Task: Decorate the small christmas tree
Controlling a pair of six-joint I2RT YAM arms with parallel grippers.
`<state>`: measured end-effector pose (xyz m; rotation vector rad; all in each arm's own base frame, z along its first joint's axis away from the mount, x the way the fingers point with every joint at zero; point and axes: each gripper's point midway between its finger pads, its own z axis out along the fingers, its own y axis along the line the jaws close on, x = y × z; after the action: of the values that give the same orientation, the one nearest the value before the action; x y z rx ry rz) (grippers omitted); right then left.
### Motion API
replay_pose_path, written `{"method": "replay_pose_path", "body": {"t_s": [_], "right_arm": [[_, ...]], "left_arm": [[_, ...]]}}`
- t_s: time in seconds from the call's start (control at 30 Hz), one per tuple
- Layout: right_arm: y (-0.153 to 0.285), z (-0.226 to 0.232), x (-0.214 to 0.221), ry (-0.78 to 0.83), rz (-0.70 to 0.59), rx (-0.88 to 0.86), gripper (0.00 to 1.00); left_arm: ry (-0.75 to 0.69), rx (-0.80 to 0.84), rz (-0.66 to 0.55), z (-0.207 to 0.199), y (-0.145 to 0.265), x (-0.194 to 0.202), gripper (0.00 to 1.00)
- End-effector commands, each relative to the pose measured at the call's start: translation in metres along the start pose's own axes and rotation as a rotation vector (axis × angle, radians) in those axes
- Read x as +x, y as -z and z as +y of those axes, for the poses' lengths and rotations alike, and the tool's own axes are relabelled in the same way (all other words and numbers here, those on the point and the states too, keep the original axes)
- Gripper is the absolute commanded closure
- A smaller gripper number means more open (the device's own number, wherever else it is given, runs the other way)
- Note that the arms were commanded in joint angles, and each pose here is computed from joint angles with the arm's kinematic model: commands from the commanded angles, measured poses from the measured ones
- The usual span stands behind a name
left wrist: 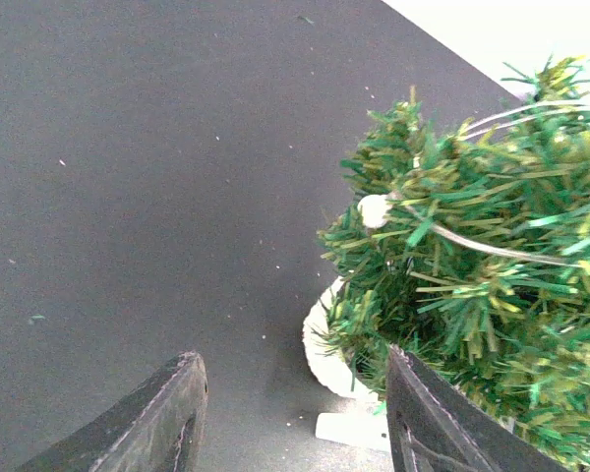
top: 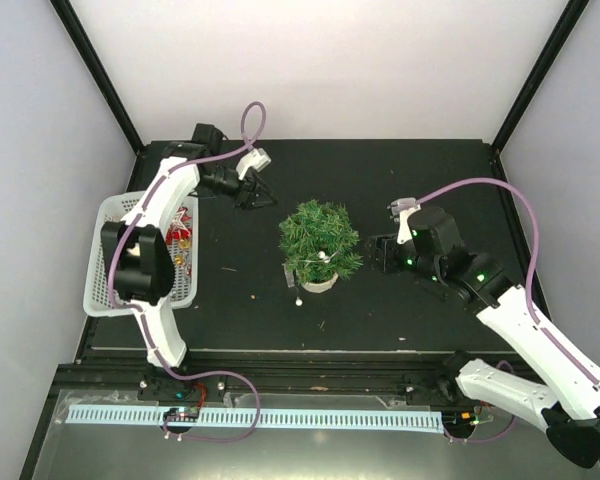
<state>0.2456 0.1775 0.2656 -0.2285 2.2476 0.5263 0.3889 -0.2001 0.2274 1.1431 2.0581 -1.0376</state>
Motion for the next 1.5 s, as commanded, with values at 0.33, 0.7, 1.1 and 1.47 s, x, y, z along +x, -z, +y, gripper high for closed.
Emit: {"method": "replay_pose_path", "body": {"t_s": [0.33,0.7,1.1,1.47], "right_arm": [[-0.026,0.027,0.095,0.051,0.333,-0.117,0.27],[-0.069,0.008,0.094,0.025,0.331,0.013,0.27],[-0.097,-0.026,0.066,-0.046,0.283,0.126,0.27],[-0.115,-0.054,0.023,-0.076,0.235,0.216,0.27]], "left_arm": [[0.131,0.197,-0.032,-0.007,-0.021,-0.011,0.46],[0.129,0.336,0.048,-0.053,-0.033,0.013,0.49],[0.141,0.402,0.044,-0.085,-0.029,0.045,0.5],[0.096,0.401,0.026,-0.116,-0.013,0.057,0.5]]}}
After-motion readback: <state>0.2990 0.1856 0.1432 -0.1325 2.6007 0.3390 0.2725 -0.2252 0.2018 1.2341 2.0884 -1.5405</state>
